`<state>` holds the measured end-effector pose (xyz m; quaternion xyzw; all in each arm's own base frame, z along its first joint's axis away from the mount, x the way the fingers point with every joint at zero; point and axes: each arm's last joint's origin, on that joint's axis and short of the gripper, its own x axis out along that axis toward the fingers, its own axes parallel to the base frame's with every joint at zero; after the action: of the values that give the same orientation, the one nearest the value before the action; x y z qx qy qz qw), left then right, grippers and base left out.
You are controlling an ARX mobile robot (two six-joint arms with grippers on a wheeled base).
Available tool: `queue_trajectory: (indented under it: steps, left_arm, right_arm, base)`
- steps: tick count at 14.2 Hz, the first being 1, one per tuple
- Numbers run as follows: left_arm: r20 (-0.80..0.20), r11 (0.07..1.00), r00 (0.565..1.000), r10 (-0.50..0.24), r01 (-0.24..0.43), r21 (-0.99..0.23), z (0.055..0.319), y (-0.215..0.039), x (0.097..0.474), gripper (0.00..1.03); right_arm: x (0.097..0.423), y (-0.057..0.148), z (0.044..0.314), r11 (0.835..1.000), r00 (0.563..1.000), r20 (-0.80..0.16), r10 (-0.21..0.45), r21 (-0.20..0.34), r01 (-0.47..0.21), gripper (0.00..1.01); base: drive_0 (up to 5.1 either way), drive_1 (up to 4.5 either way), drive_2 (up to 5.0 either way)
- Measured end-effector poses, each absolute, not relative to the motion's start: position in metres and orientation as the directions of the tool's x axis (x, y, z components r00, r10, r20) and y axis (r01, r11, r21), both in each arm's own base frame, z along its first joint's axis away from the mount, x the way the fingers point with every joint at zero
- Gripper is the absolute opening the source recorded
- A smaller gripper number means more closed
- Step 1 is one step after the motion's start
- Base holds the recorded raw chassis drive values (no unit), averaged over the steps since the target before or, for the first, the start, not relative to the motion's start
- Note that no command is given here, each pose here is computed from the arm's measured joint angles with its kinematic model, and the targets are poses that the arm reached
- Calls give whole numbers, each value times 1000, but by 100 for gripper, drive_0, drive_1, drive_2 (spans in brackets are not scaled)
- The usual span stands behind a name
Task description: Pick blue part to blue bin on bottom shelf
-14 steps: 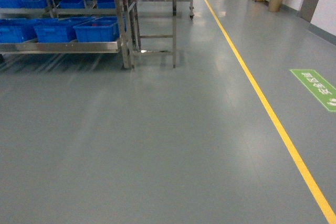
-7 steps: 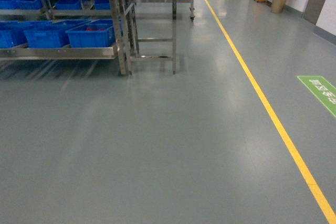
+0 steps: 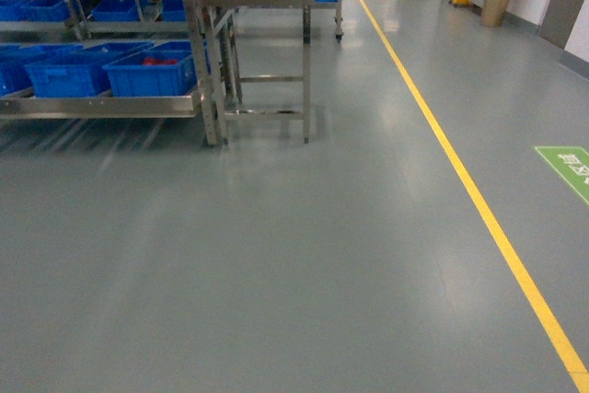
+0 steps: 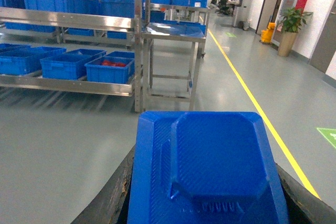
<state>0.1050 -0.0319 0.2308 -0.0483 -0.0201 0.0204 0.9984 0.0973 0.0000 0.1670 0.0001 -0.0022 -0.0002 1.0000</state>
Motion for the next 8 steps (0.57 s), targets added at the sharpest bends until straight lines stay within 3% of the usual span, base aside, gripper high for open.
queue_trajectory:
  steps: [8]
  left_arm:
    - [40,994,998,44,-40,-98,231,-32,105,44]
  right_arm:
    - [97,0,167,1000,1000,0,-1,0,1,98]
  base:
    - [-5,418,-428]
